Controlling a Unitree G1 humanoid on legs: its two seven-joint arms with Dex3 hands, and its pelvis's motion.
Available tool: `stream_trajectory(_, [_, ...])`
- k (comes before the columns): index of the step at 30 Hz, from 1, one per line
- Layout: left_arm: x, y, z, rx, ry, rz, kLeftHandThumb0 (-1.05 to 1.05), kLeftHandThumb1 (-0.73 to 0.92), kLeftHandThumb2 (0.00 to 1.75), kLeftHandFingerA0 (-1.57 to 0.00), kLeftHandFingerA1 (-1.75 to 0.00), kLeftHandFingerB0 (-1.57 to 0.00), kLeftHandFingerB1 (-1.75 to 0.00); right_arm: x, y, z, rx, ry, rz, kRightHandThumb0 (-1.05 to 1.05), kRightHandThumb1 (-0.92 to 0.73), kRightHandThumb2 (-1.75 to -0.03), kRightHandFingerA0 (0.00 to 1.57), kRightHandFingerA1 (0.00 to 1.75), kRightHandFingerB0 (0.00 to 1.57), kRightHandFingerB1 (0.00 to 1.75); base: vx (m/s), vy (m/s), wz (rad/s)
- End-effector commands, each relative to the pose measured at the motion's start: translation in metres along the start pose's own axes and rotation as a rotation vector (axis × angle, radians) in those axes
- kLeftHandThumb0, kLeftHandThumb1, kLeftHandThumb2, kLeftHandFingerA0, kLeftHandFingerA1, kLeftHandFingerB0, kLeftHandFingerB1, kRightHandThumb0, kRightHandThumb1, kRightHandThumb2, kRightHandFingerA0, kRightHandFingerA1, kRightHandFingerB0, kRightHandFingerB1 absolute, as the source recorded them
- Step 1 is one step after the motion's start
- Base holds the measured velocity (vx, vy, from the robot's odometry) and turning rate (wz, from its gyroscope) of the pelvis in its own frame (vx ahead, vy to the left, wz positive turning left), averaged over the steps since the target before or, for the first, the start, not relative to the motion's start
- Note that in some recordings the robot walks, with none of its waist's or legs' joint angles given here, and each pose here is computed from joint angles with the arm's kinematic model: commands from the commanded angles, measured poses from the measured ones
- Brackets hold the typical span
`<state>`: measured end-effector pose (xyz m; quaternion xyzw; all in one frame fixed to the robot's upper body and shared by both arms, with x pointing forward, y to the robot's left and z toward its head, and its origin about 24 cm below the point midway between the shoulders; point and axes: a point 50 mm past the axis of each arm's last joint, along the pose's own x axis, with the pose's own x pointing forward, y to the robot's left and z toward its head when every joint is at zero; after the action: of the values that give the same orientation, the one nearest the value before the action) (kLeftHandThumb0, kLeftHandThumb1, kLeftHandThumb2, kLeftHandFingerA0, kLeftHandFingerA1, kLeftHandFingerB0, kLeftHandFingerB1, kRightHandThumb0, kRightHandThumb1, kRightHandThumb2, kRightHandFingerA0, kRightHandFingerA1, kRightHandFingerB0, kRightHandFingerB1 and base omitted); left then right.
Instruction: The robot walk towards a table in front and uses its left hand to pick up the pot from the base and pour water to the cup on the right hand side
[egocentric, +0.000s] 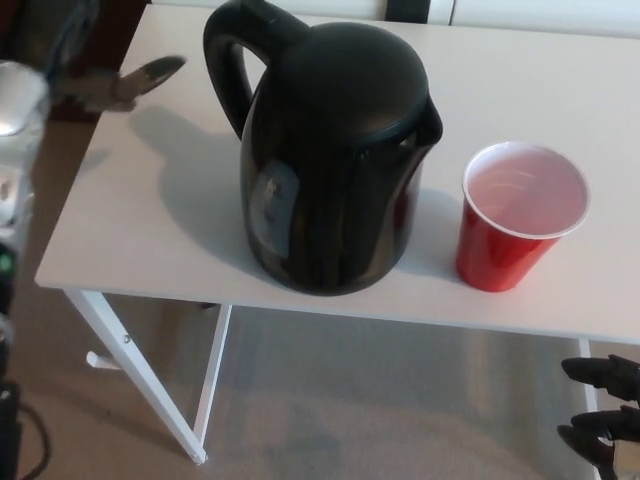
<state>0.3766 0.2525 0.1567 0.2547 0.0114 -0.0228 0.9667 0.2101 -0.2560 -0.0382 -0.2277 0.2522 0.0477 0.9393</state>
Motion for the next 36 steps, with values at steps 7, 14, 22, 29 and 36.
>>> stream_trajectory(7, [-0.210, 0.074, -0.140, -0.363, 0.155, 0.139, 0.11, 0.72, 0.62, 0.00, 0.00, 0.00, 0.00, -0.017, -0.026, -0.039, 0.115, 0.129, -0.127, 0.07, -0.36, -0.85, 0.23, 0.53, 0.21, 0.51, 0.00, 0.000, 0.00])
stream_trajectory(14, [-0.300, 0.056, -0.186, -0.439, 0.327, 0.289, 0.18, 0.72, 0.88, 0.00, -0.01, 0.00, -0.22, -0.030, -0.030, -0.061, 0.187, 0.202, -0.188, 0.10, -0.39, -0.86, 0.23, 0.54, 0.21, 0.51, 0.00, 0.000, 0.00])
stream_trajectory(22, [-0.356, 0.023, -0.222, -0.213, 0.661, 0.329, 0.07, 0.76, 0.63, -0.01, -0.24, 0.00, -0.22, -0.025, -0.029, -0.065, 0.223, 0.233, -0.202, 0.12, -0.41, -0.88, 0.24, 0.53, 0.21, 0.51, 0.00, 0.000, 0.00])
stream_trajectory(29, [-0.343, -0.026, -0.251, 0.148, 0.888, -0.108, -0.05, 0.63, 0.59, -0.30, -0.40, -0.26, -0.30, -0.030, -0.023, -0.085, 0.204, 0.287, -0.167, 0.15, -0.43, -0.90, 0.27, 0.55, 0.22, 0.52, 0.00, 0.000, 0.01])
stream_trajectory(36, [-0.285, -0.036, -0.259, 0.098, 0.900, -0.119, -0.18, 0.60, 0.58, -0.58, -0.48, -0.33, -0.33, -0.027, -0.019, -0.089, 0.167, 0.313, -0.154, 0.14, -0.42, -0.90, 0.35, 0.58, 0.25, 0.53, 0.00, 0.000, 0.00])
